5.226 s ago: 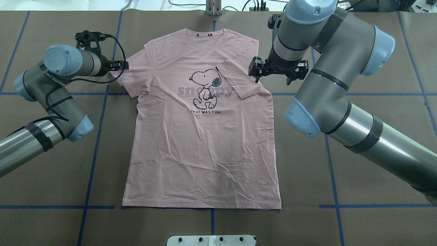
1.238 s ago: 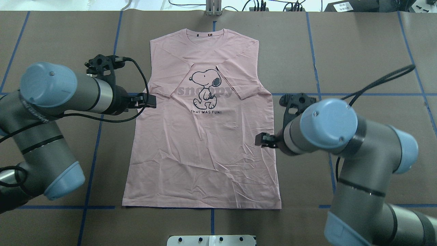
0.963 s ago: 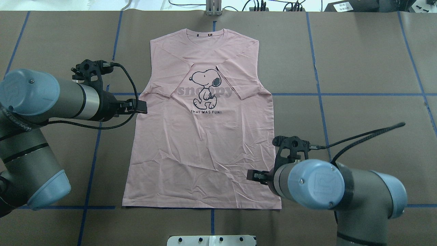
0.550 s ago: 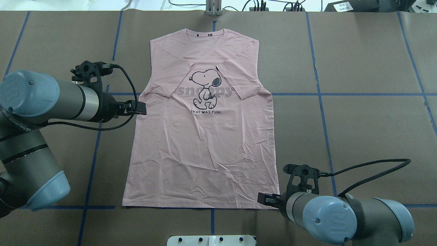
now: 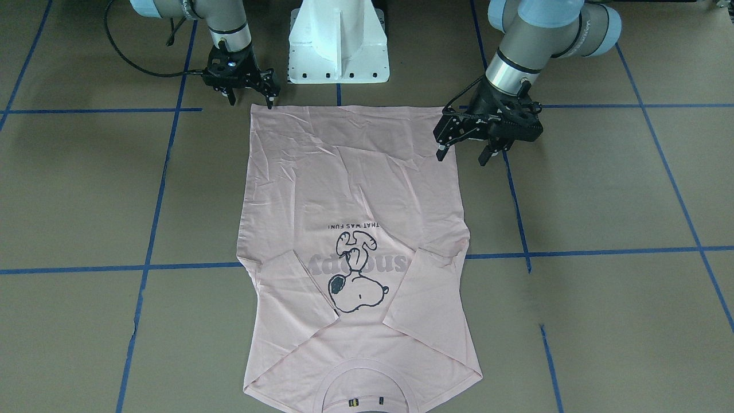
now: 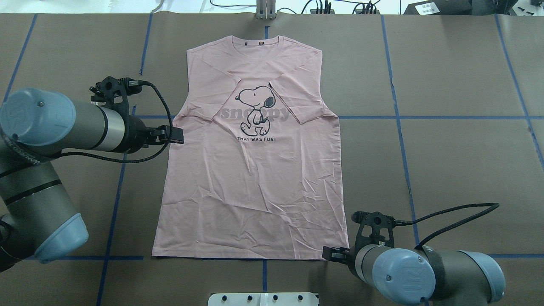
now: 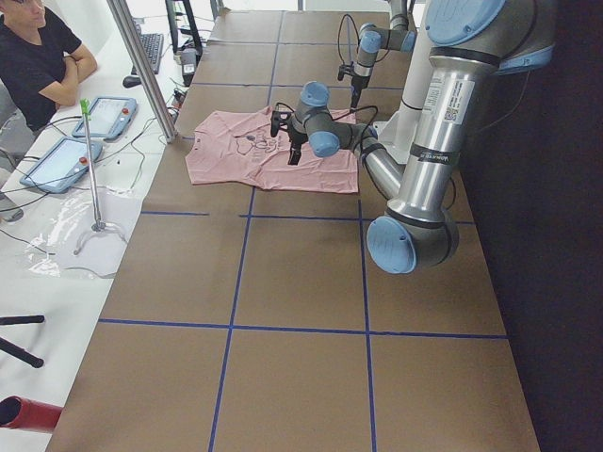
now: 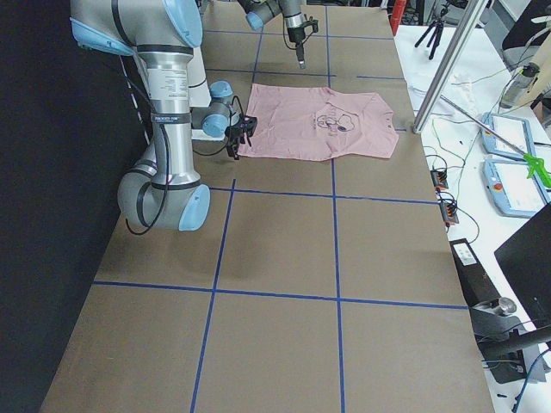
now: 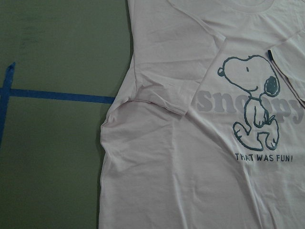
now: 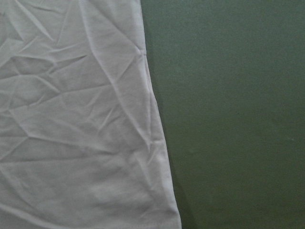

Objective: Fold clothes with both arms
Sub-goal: 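Move both grippers down to the shirt hem corners, then lower both grippers and pinch the hem corners farthest from the collar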

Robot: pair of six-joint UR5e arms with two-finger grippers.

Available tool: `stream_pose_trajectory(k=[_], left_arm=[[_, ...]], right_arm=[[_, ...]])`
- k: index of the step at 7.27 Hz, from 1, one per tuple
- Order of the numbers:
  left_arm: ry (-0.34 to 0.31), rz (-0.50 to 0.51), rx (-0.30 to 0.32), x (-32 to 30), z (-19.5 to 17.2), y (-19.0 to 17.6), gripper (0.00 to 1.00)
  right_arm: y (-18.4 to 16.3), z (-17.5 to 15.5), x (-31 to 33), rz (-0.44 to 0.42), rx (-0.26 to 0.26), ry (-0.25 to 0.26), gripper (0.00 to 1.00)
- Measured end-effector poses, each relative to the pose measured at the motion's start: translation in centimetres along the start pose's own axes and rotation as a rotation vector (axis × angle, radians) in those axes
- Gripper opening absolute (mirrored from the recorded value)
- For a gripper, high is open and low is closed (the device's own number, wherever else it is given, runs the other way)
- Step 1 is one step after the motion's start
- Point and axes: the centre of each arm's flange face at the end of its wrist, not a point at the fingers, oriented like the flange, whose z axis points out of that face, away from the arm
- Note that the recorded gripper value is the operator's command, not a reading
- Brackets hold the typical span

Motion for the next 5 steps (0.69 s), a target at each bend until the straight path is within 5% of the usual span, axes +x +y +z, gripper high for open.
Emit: stream_pose_trajectory(k=[5], left_arm=[[0.003,0.002,-0.001,0.21,0.04,0.01,1.00]], right_arm=[[0.01,0.33,-1.25,-0.005,-0.007,-0.003,0.96]])
